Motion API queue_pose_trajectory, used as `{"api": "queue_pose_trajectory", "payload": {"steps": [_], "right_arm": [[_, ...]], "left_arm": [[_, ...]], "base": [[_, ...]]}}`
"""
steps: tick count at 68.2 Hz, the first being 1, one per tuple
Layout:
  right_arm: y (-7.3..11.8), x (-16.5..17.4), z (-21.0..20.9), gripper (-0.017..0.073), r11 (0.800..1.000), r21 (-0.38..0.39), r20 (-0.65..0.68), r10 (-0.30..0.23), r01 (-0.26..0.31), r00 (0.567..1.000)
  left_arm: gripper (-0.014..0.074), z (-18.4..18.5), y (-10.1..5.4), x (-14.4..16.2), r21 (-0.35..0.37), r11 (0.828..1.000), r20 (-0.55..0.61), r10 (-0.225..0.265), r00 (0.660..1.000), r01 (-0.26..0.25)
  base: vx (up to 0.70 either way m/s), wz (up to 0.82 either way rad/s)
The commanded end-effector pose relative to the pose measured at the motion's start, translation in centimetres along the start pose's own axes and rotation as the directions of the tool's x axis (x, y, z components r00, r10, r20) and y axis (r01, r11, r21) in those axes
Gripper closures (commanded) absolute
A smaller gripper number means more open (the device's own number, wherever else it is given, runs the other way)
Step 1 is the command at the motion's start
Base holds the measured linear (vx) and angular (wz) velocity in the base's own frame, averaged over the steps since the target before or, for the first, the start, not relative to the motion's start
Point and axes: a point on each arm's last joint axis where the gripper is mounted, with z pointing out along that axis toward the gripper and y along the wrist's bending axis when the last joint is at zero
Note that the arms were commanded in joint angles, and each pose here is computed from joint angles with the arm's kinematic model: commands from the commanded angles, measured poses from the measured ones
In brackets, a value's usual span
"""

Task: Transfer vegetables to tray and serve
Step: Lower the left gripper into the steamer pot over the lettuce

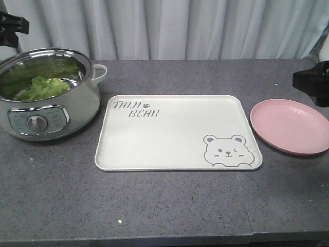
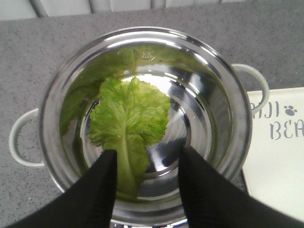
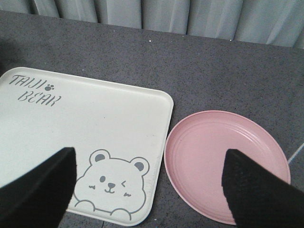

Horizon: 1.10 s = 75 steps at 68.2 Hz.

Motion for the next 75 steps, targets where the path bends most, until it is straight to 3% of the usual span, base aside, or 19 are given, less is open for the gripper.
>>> {"api": "queue_pose_trajectory", "payload": {"steps": [1,32,75], "right_arm": [[0.0,-1.4,-1.1,-0.0034,1.000,0.011,0.087,-0.007,0.006,0.996],[0.2,-1.2,-1.1,-0.0034,1.000,-0.019,0.058,0.000,0.001,0.998],[0.6,-1.1,-1.1,-0.0034,0.998,-0.058,0.054,0.007,-0.004,0.999]], "left_arm": [[0.0282,0.0,0.0,-1.8,0.014,1.000,0.048,-0.012,0.999,0.011],[0.0191,8.5,-0.1,-2.0,0.035,0.999,-0.110,-0.031,0.993,0.035],[0.0191,16.3,0.0,0.6,0.020,0.999,-0.275,-0.029,0.961,0.036]], "base": [[0.00,0.00],[0.00,0.00],[0.00,0.00]]}}
